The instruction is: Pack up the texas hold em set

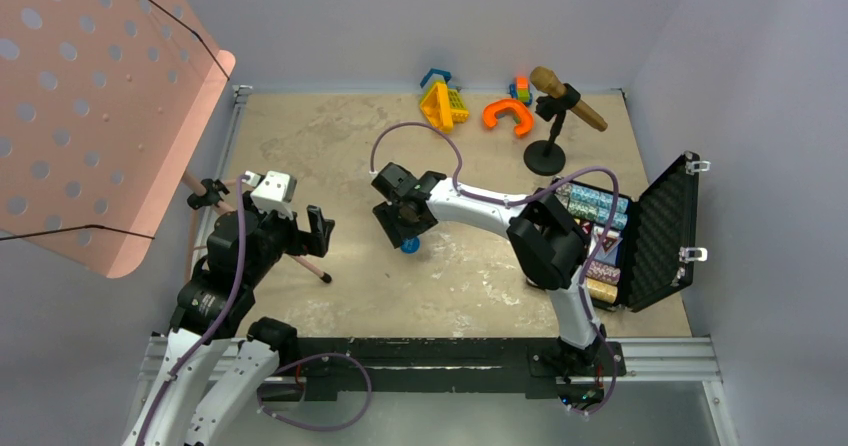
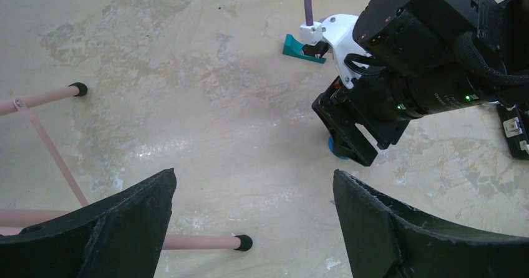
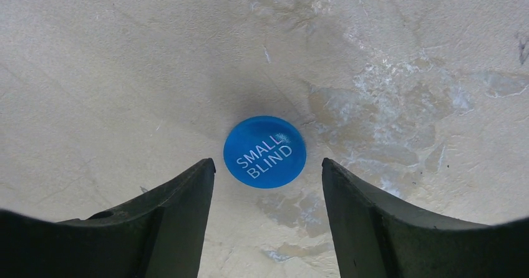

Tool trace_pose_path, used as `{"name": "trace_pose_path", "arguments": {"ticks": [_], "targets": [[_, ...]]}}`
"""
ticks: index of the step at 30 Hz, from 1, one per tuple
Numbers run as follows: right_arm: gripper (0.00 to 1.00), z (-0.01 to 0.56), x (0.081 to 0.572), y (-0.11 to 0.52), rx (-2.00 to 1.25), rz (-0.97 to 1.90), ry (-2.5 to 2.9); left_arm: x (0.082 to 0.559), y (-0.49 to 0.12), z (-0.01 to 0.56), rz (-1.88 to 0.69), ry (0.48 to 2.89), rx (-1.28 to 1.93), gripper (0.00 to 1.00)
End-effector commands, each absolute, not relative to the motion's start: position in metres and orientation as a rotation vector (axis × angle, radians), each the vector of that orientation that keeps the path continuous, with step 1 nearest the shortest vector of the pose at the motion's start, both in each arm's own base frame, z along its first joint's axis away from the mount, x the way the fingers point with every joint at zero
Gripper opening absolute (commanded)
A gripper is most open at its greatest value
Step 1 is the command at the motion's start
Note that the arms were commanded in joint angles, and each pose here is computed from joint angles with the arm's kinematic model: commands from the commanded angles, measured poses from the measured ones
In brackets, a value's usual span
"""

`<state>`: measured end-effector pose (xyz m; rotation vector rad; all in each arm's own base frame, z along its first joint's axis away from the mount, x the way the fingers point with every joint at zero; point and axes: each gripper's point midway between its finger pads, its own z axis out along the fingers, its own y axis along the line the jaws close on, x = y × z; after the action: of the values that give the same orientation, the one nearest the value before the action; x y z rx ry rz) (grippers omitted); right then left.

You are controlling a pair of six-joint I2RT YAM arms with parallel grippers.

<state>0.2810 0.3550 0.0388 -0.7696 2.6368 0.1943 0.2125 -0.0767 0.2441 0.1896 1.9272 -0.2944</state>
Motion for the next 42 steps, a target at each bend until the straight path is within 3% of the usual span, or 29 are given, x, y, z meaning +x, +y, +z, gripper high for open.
{"name": "trace_pose_path", "arguments": {"ticks": [1, 25, 32, 38, 39, 42], "targets": [[0.66, 0.046, 0.286, 0.36, -0.75, 0.191, 2.629, 0.215, -0.076, 0.251, -0.292, 1.901, 0.179, 0.99], [0.57, 0.021, 0.273, 0.355, -0.798, 0.122, 2.7, 0.215, -0.077, 0.252, -0.298, 1.898, 0.182, 0.99], [0.46, 0.015, 0.269, 0.351, -0.789, 0.113, 2.724, 0.215, -0.077, 0.252, -0.298, 1.898, 0.182, 1.0], [0.25, 0.034, 0.27, 0.36, -0.784, 0.194, 2.679, 0.214, -0.077, 0.253, -0.299, 1.895, 0.182, 0.99], [0.17, 0.041, 0.272, 0.362, -0.775, 0.211, 2.664, 0.214, -0.077, 0.253, -0.298, 1.894, 0.18, 1.0], [0.09, 0.056, 0.276, 0.364, -0.755, 0.235, 2.625, 0.214, -0.077, 0.253, -0.298, 1.894, 0.18, 0.99]]}}
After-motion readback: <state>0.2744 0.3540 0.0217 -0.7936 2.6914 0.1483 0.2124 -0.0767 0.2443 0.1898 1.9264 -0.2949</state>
